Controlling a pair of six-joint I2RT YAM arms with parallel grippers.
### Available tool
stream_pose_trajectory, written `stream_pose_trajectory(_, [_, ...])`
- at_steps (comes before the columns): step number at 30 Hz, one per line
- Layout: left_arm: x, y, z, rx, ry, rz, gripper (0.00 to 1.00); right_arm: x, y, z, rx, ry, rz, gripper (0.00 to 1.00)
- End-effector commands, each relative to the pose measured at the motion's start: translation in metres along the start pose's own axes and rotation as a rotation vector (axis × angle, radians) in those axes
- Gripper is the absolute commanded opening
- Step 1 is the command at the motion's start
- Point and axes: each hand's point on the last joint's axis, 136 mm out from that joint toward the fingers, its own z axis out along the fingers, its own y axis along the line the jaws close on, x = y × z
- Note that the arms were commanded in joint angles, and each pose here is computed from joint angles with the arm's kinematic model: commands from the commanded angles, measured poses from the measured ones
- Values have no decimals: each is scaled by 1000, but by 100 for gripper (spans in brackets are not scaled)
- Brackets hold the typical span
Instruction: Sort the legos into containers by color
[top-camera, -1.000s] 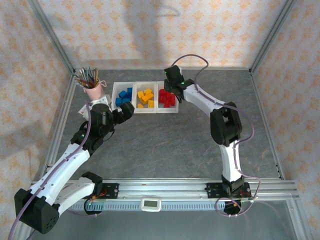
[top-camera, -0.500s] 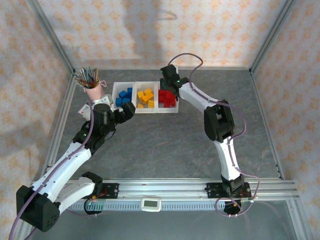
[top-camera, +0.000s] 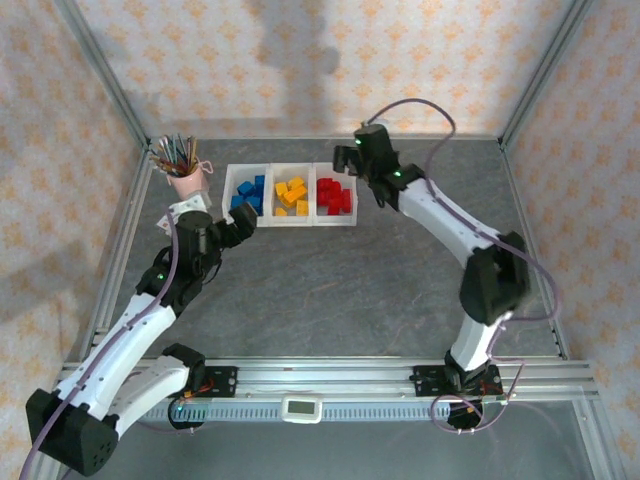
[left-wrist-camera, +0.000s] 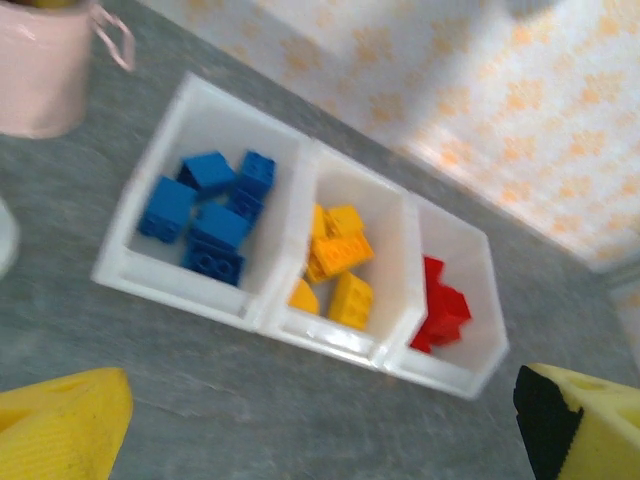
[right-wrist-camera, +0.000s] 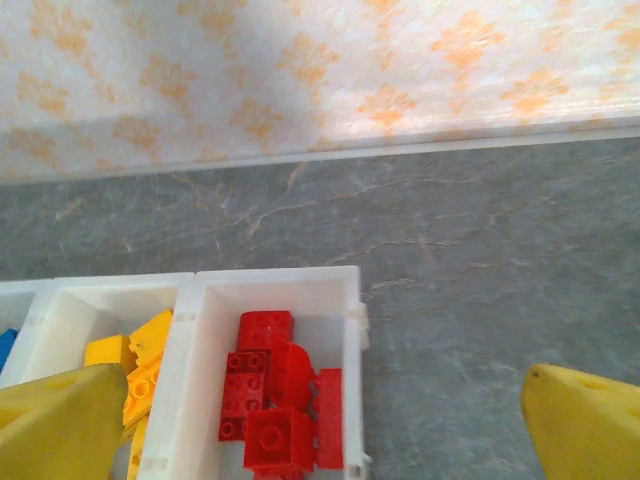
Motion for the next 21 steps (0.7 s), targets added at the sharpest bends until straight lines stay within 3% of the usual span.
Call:
stream_pose_trajectory(1, [-23, 43, -13, -204, -122, 44, 99, -12, -52, -29, 127, -122, 108, 100])
stream_pose_trajectory(8, [-41, 116, -12, -483, -366, 127, 99, 66, -203, -75, 552, -296, 225, 100])
stream_pose_trajectory(12, [-37, 138, -1, -498, -490, 209, 99, 117, -254, -80, 666, -358, 224, 100])
stream_pose_trajectory(16, [-20, 156, 16, -453, -535, 273, 99, 140, -285, -70, 655, -374, 274, 100])
stream_pose_trajectory(21, [-12, 142, 43, -351, -511, 379, 99, 119, -263, -53, 479, -417, 132, 100])
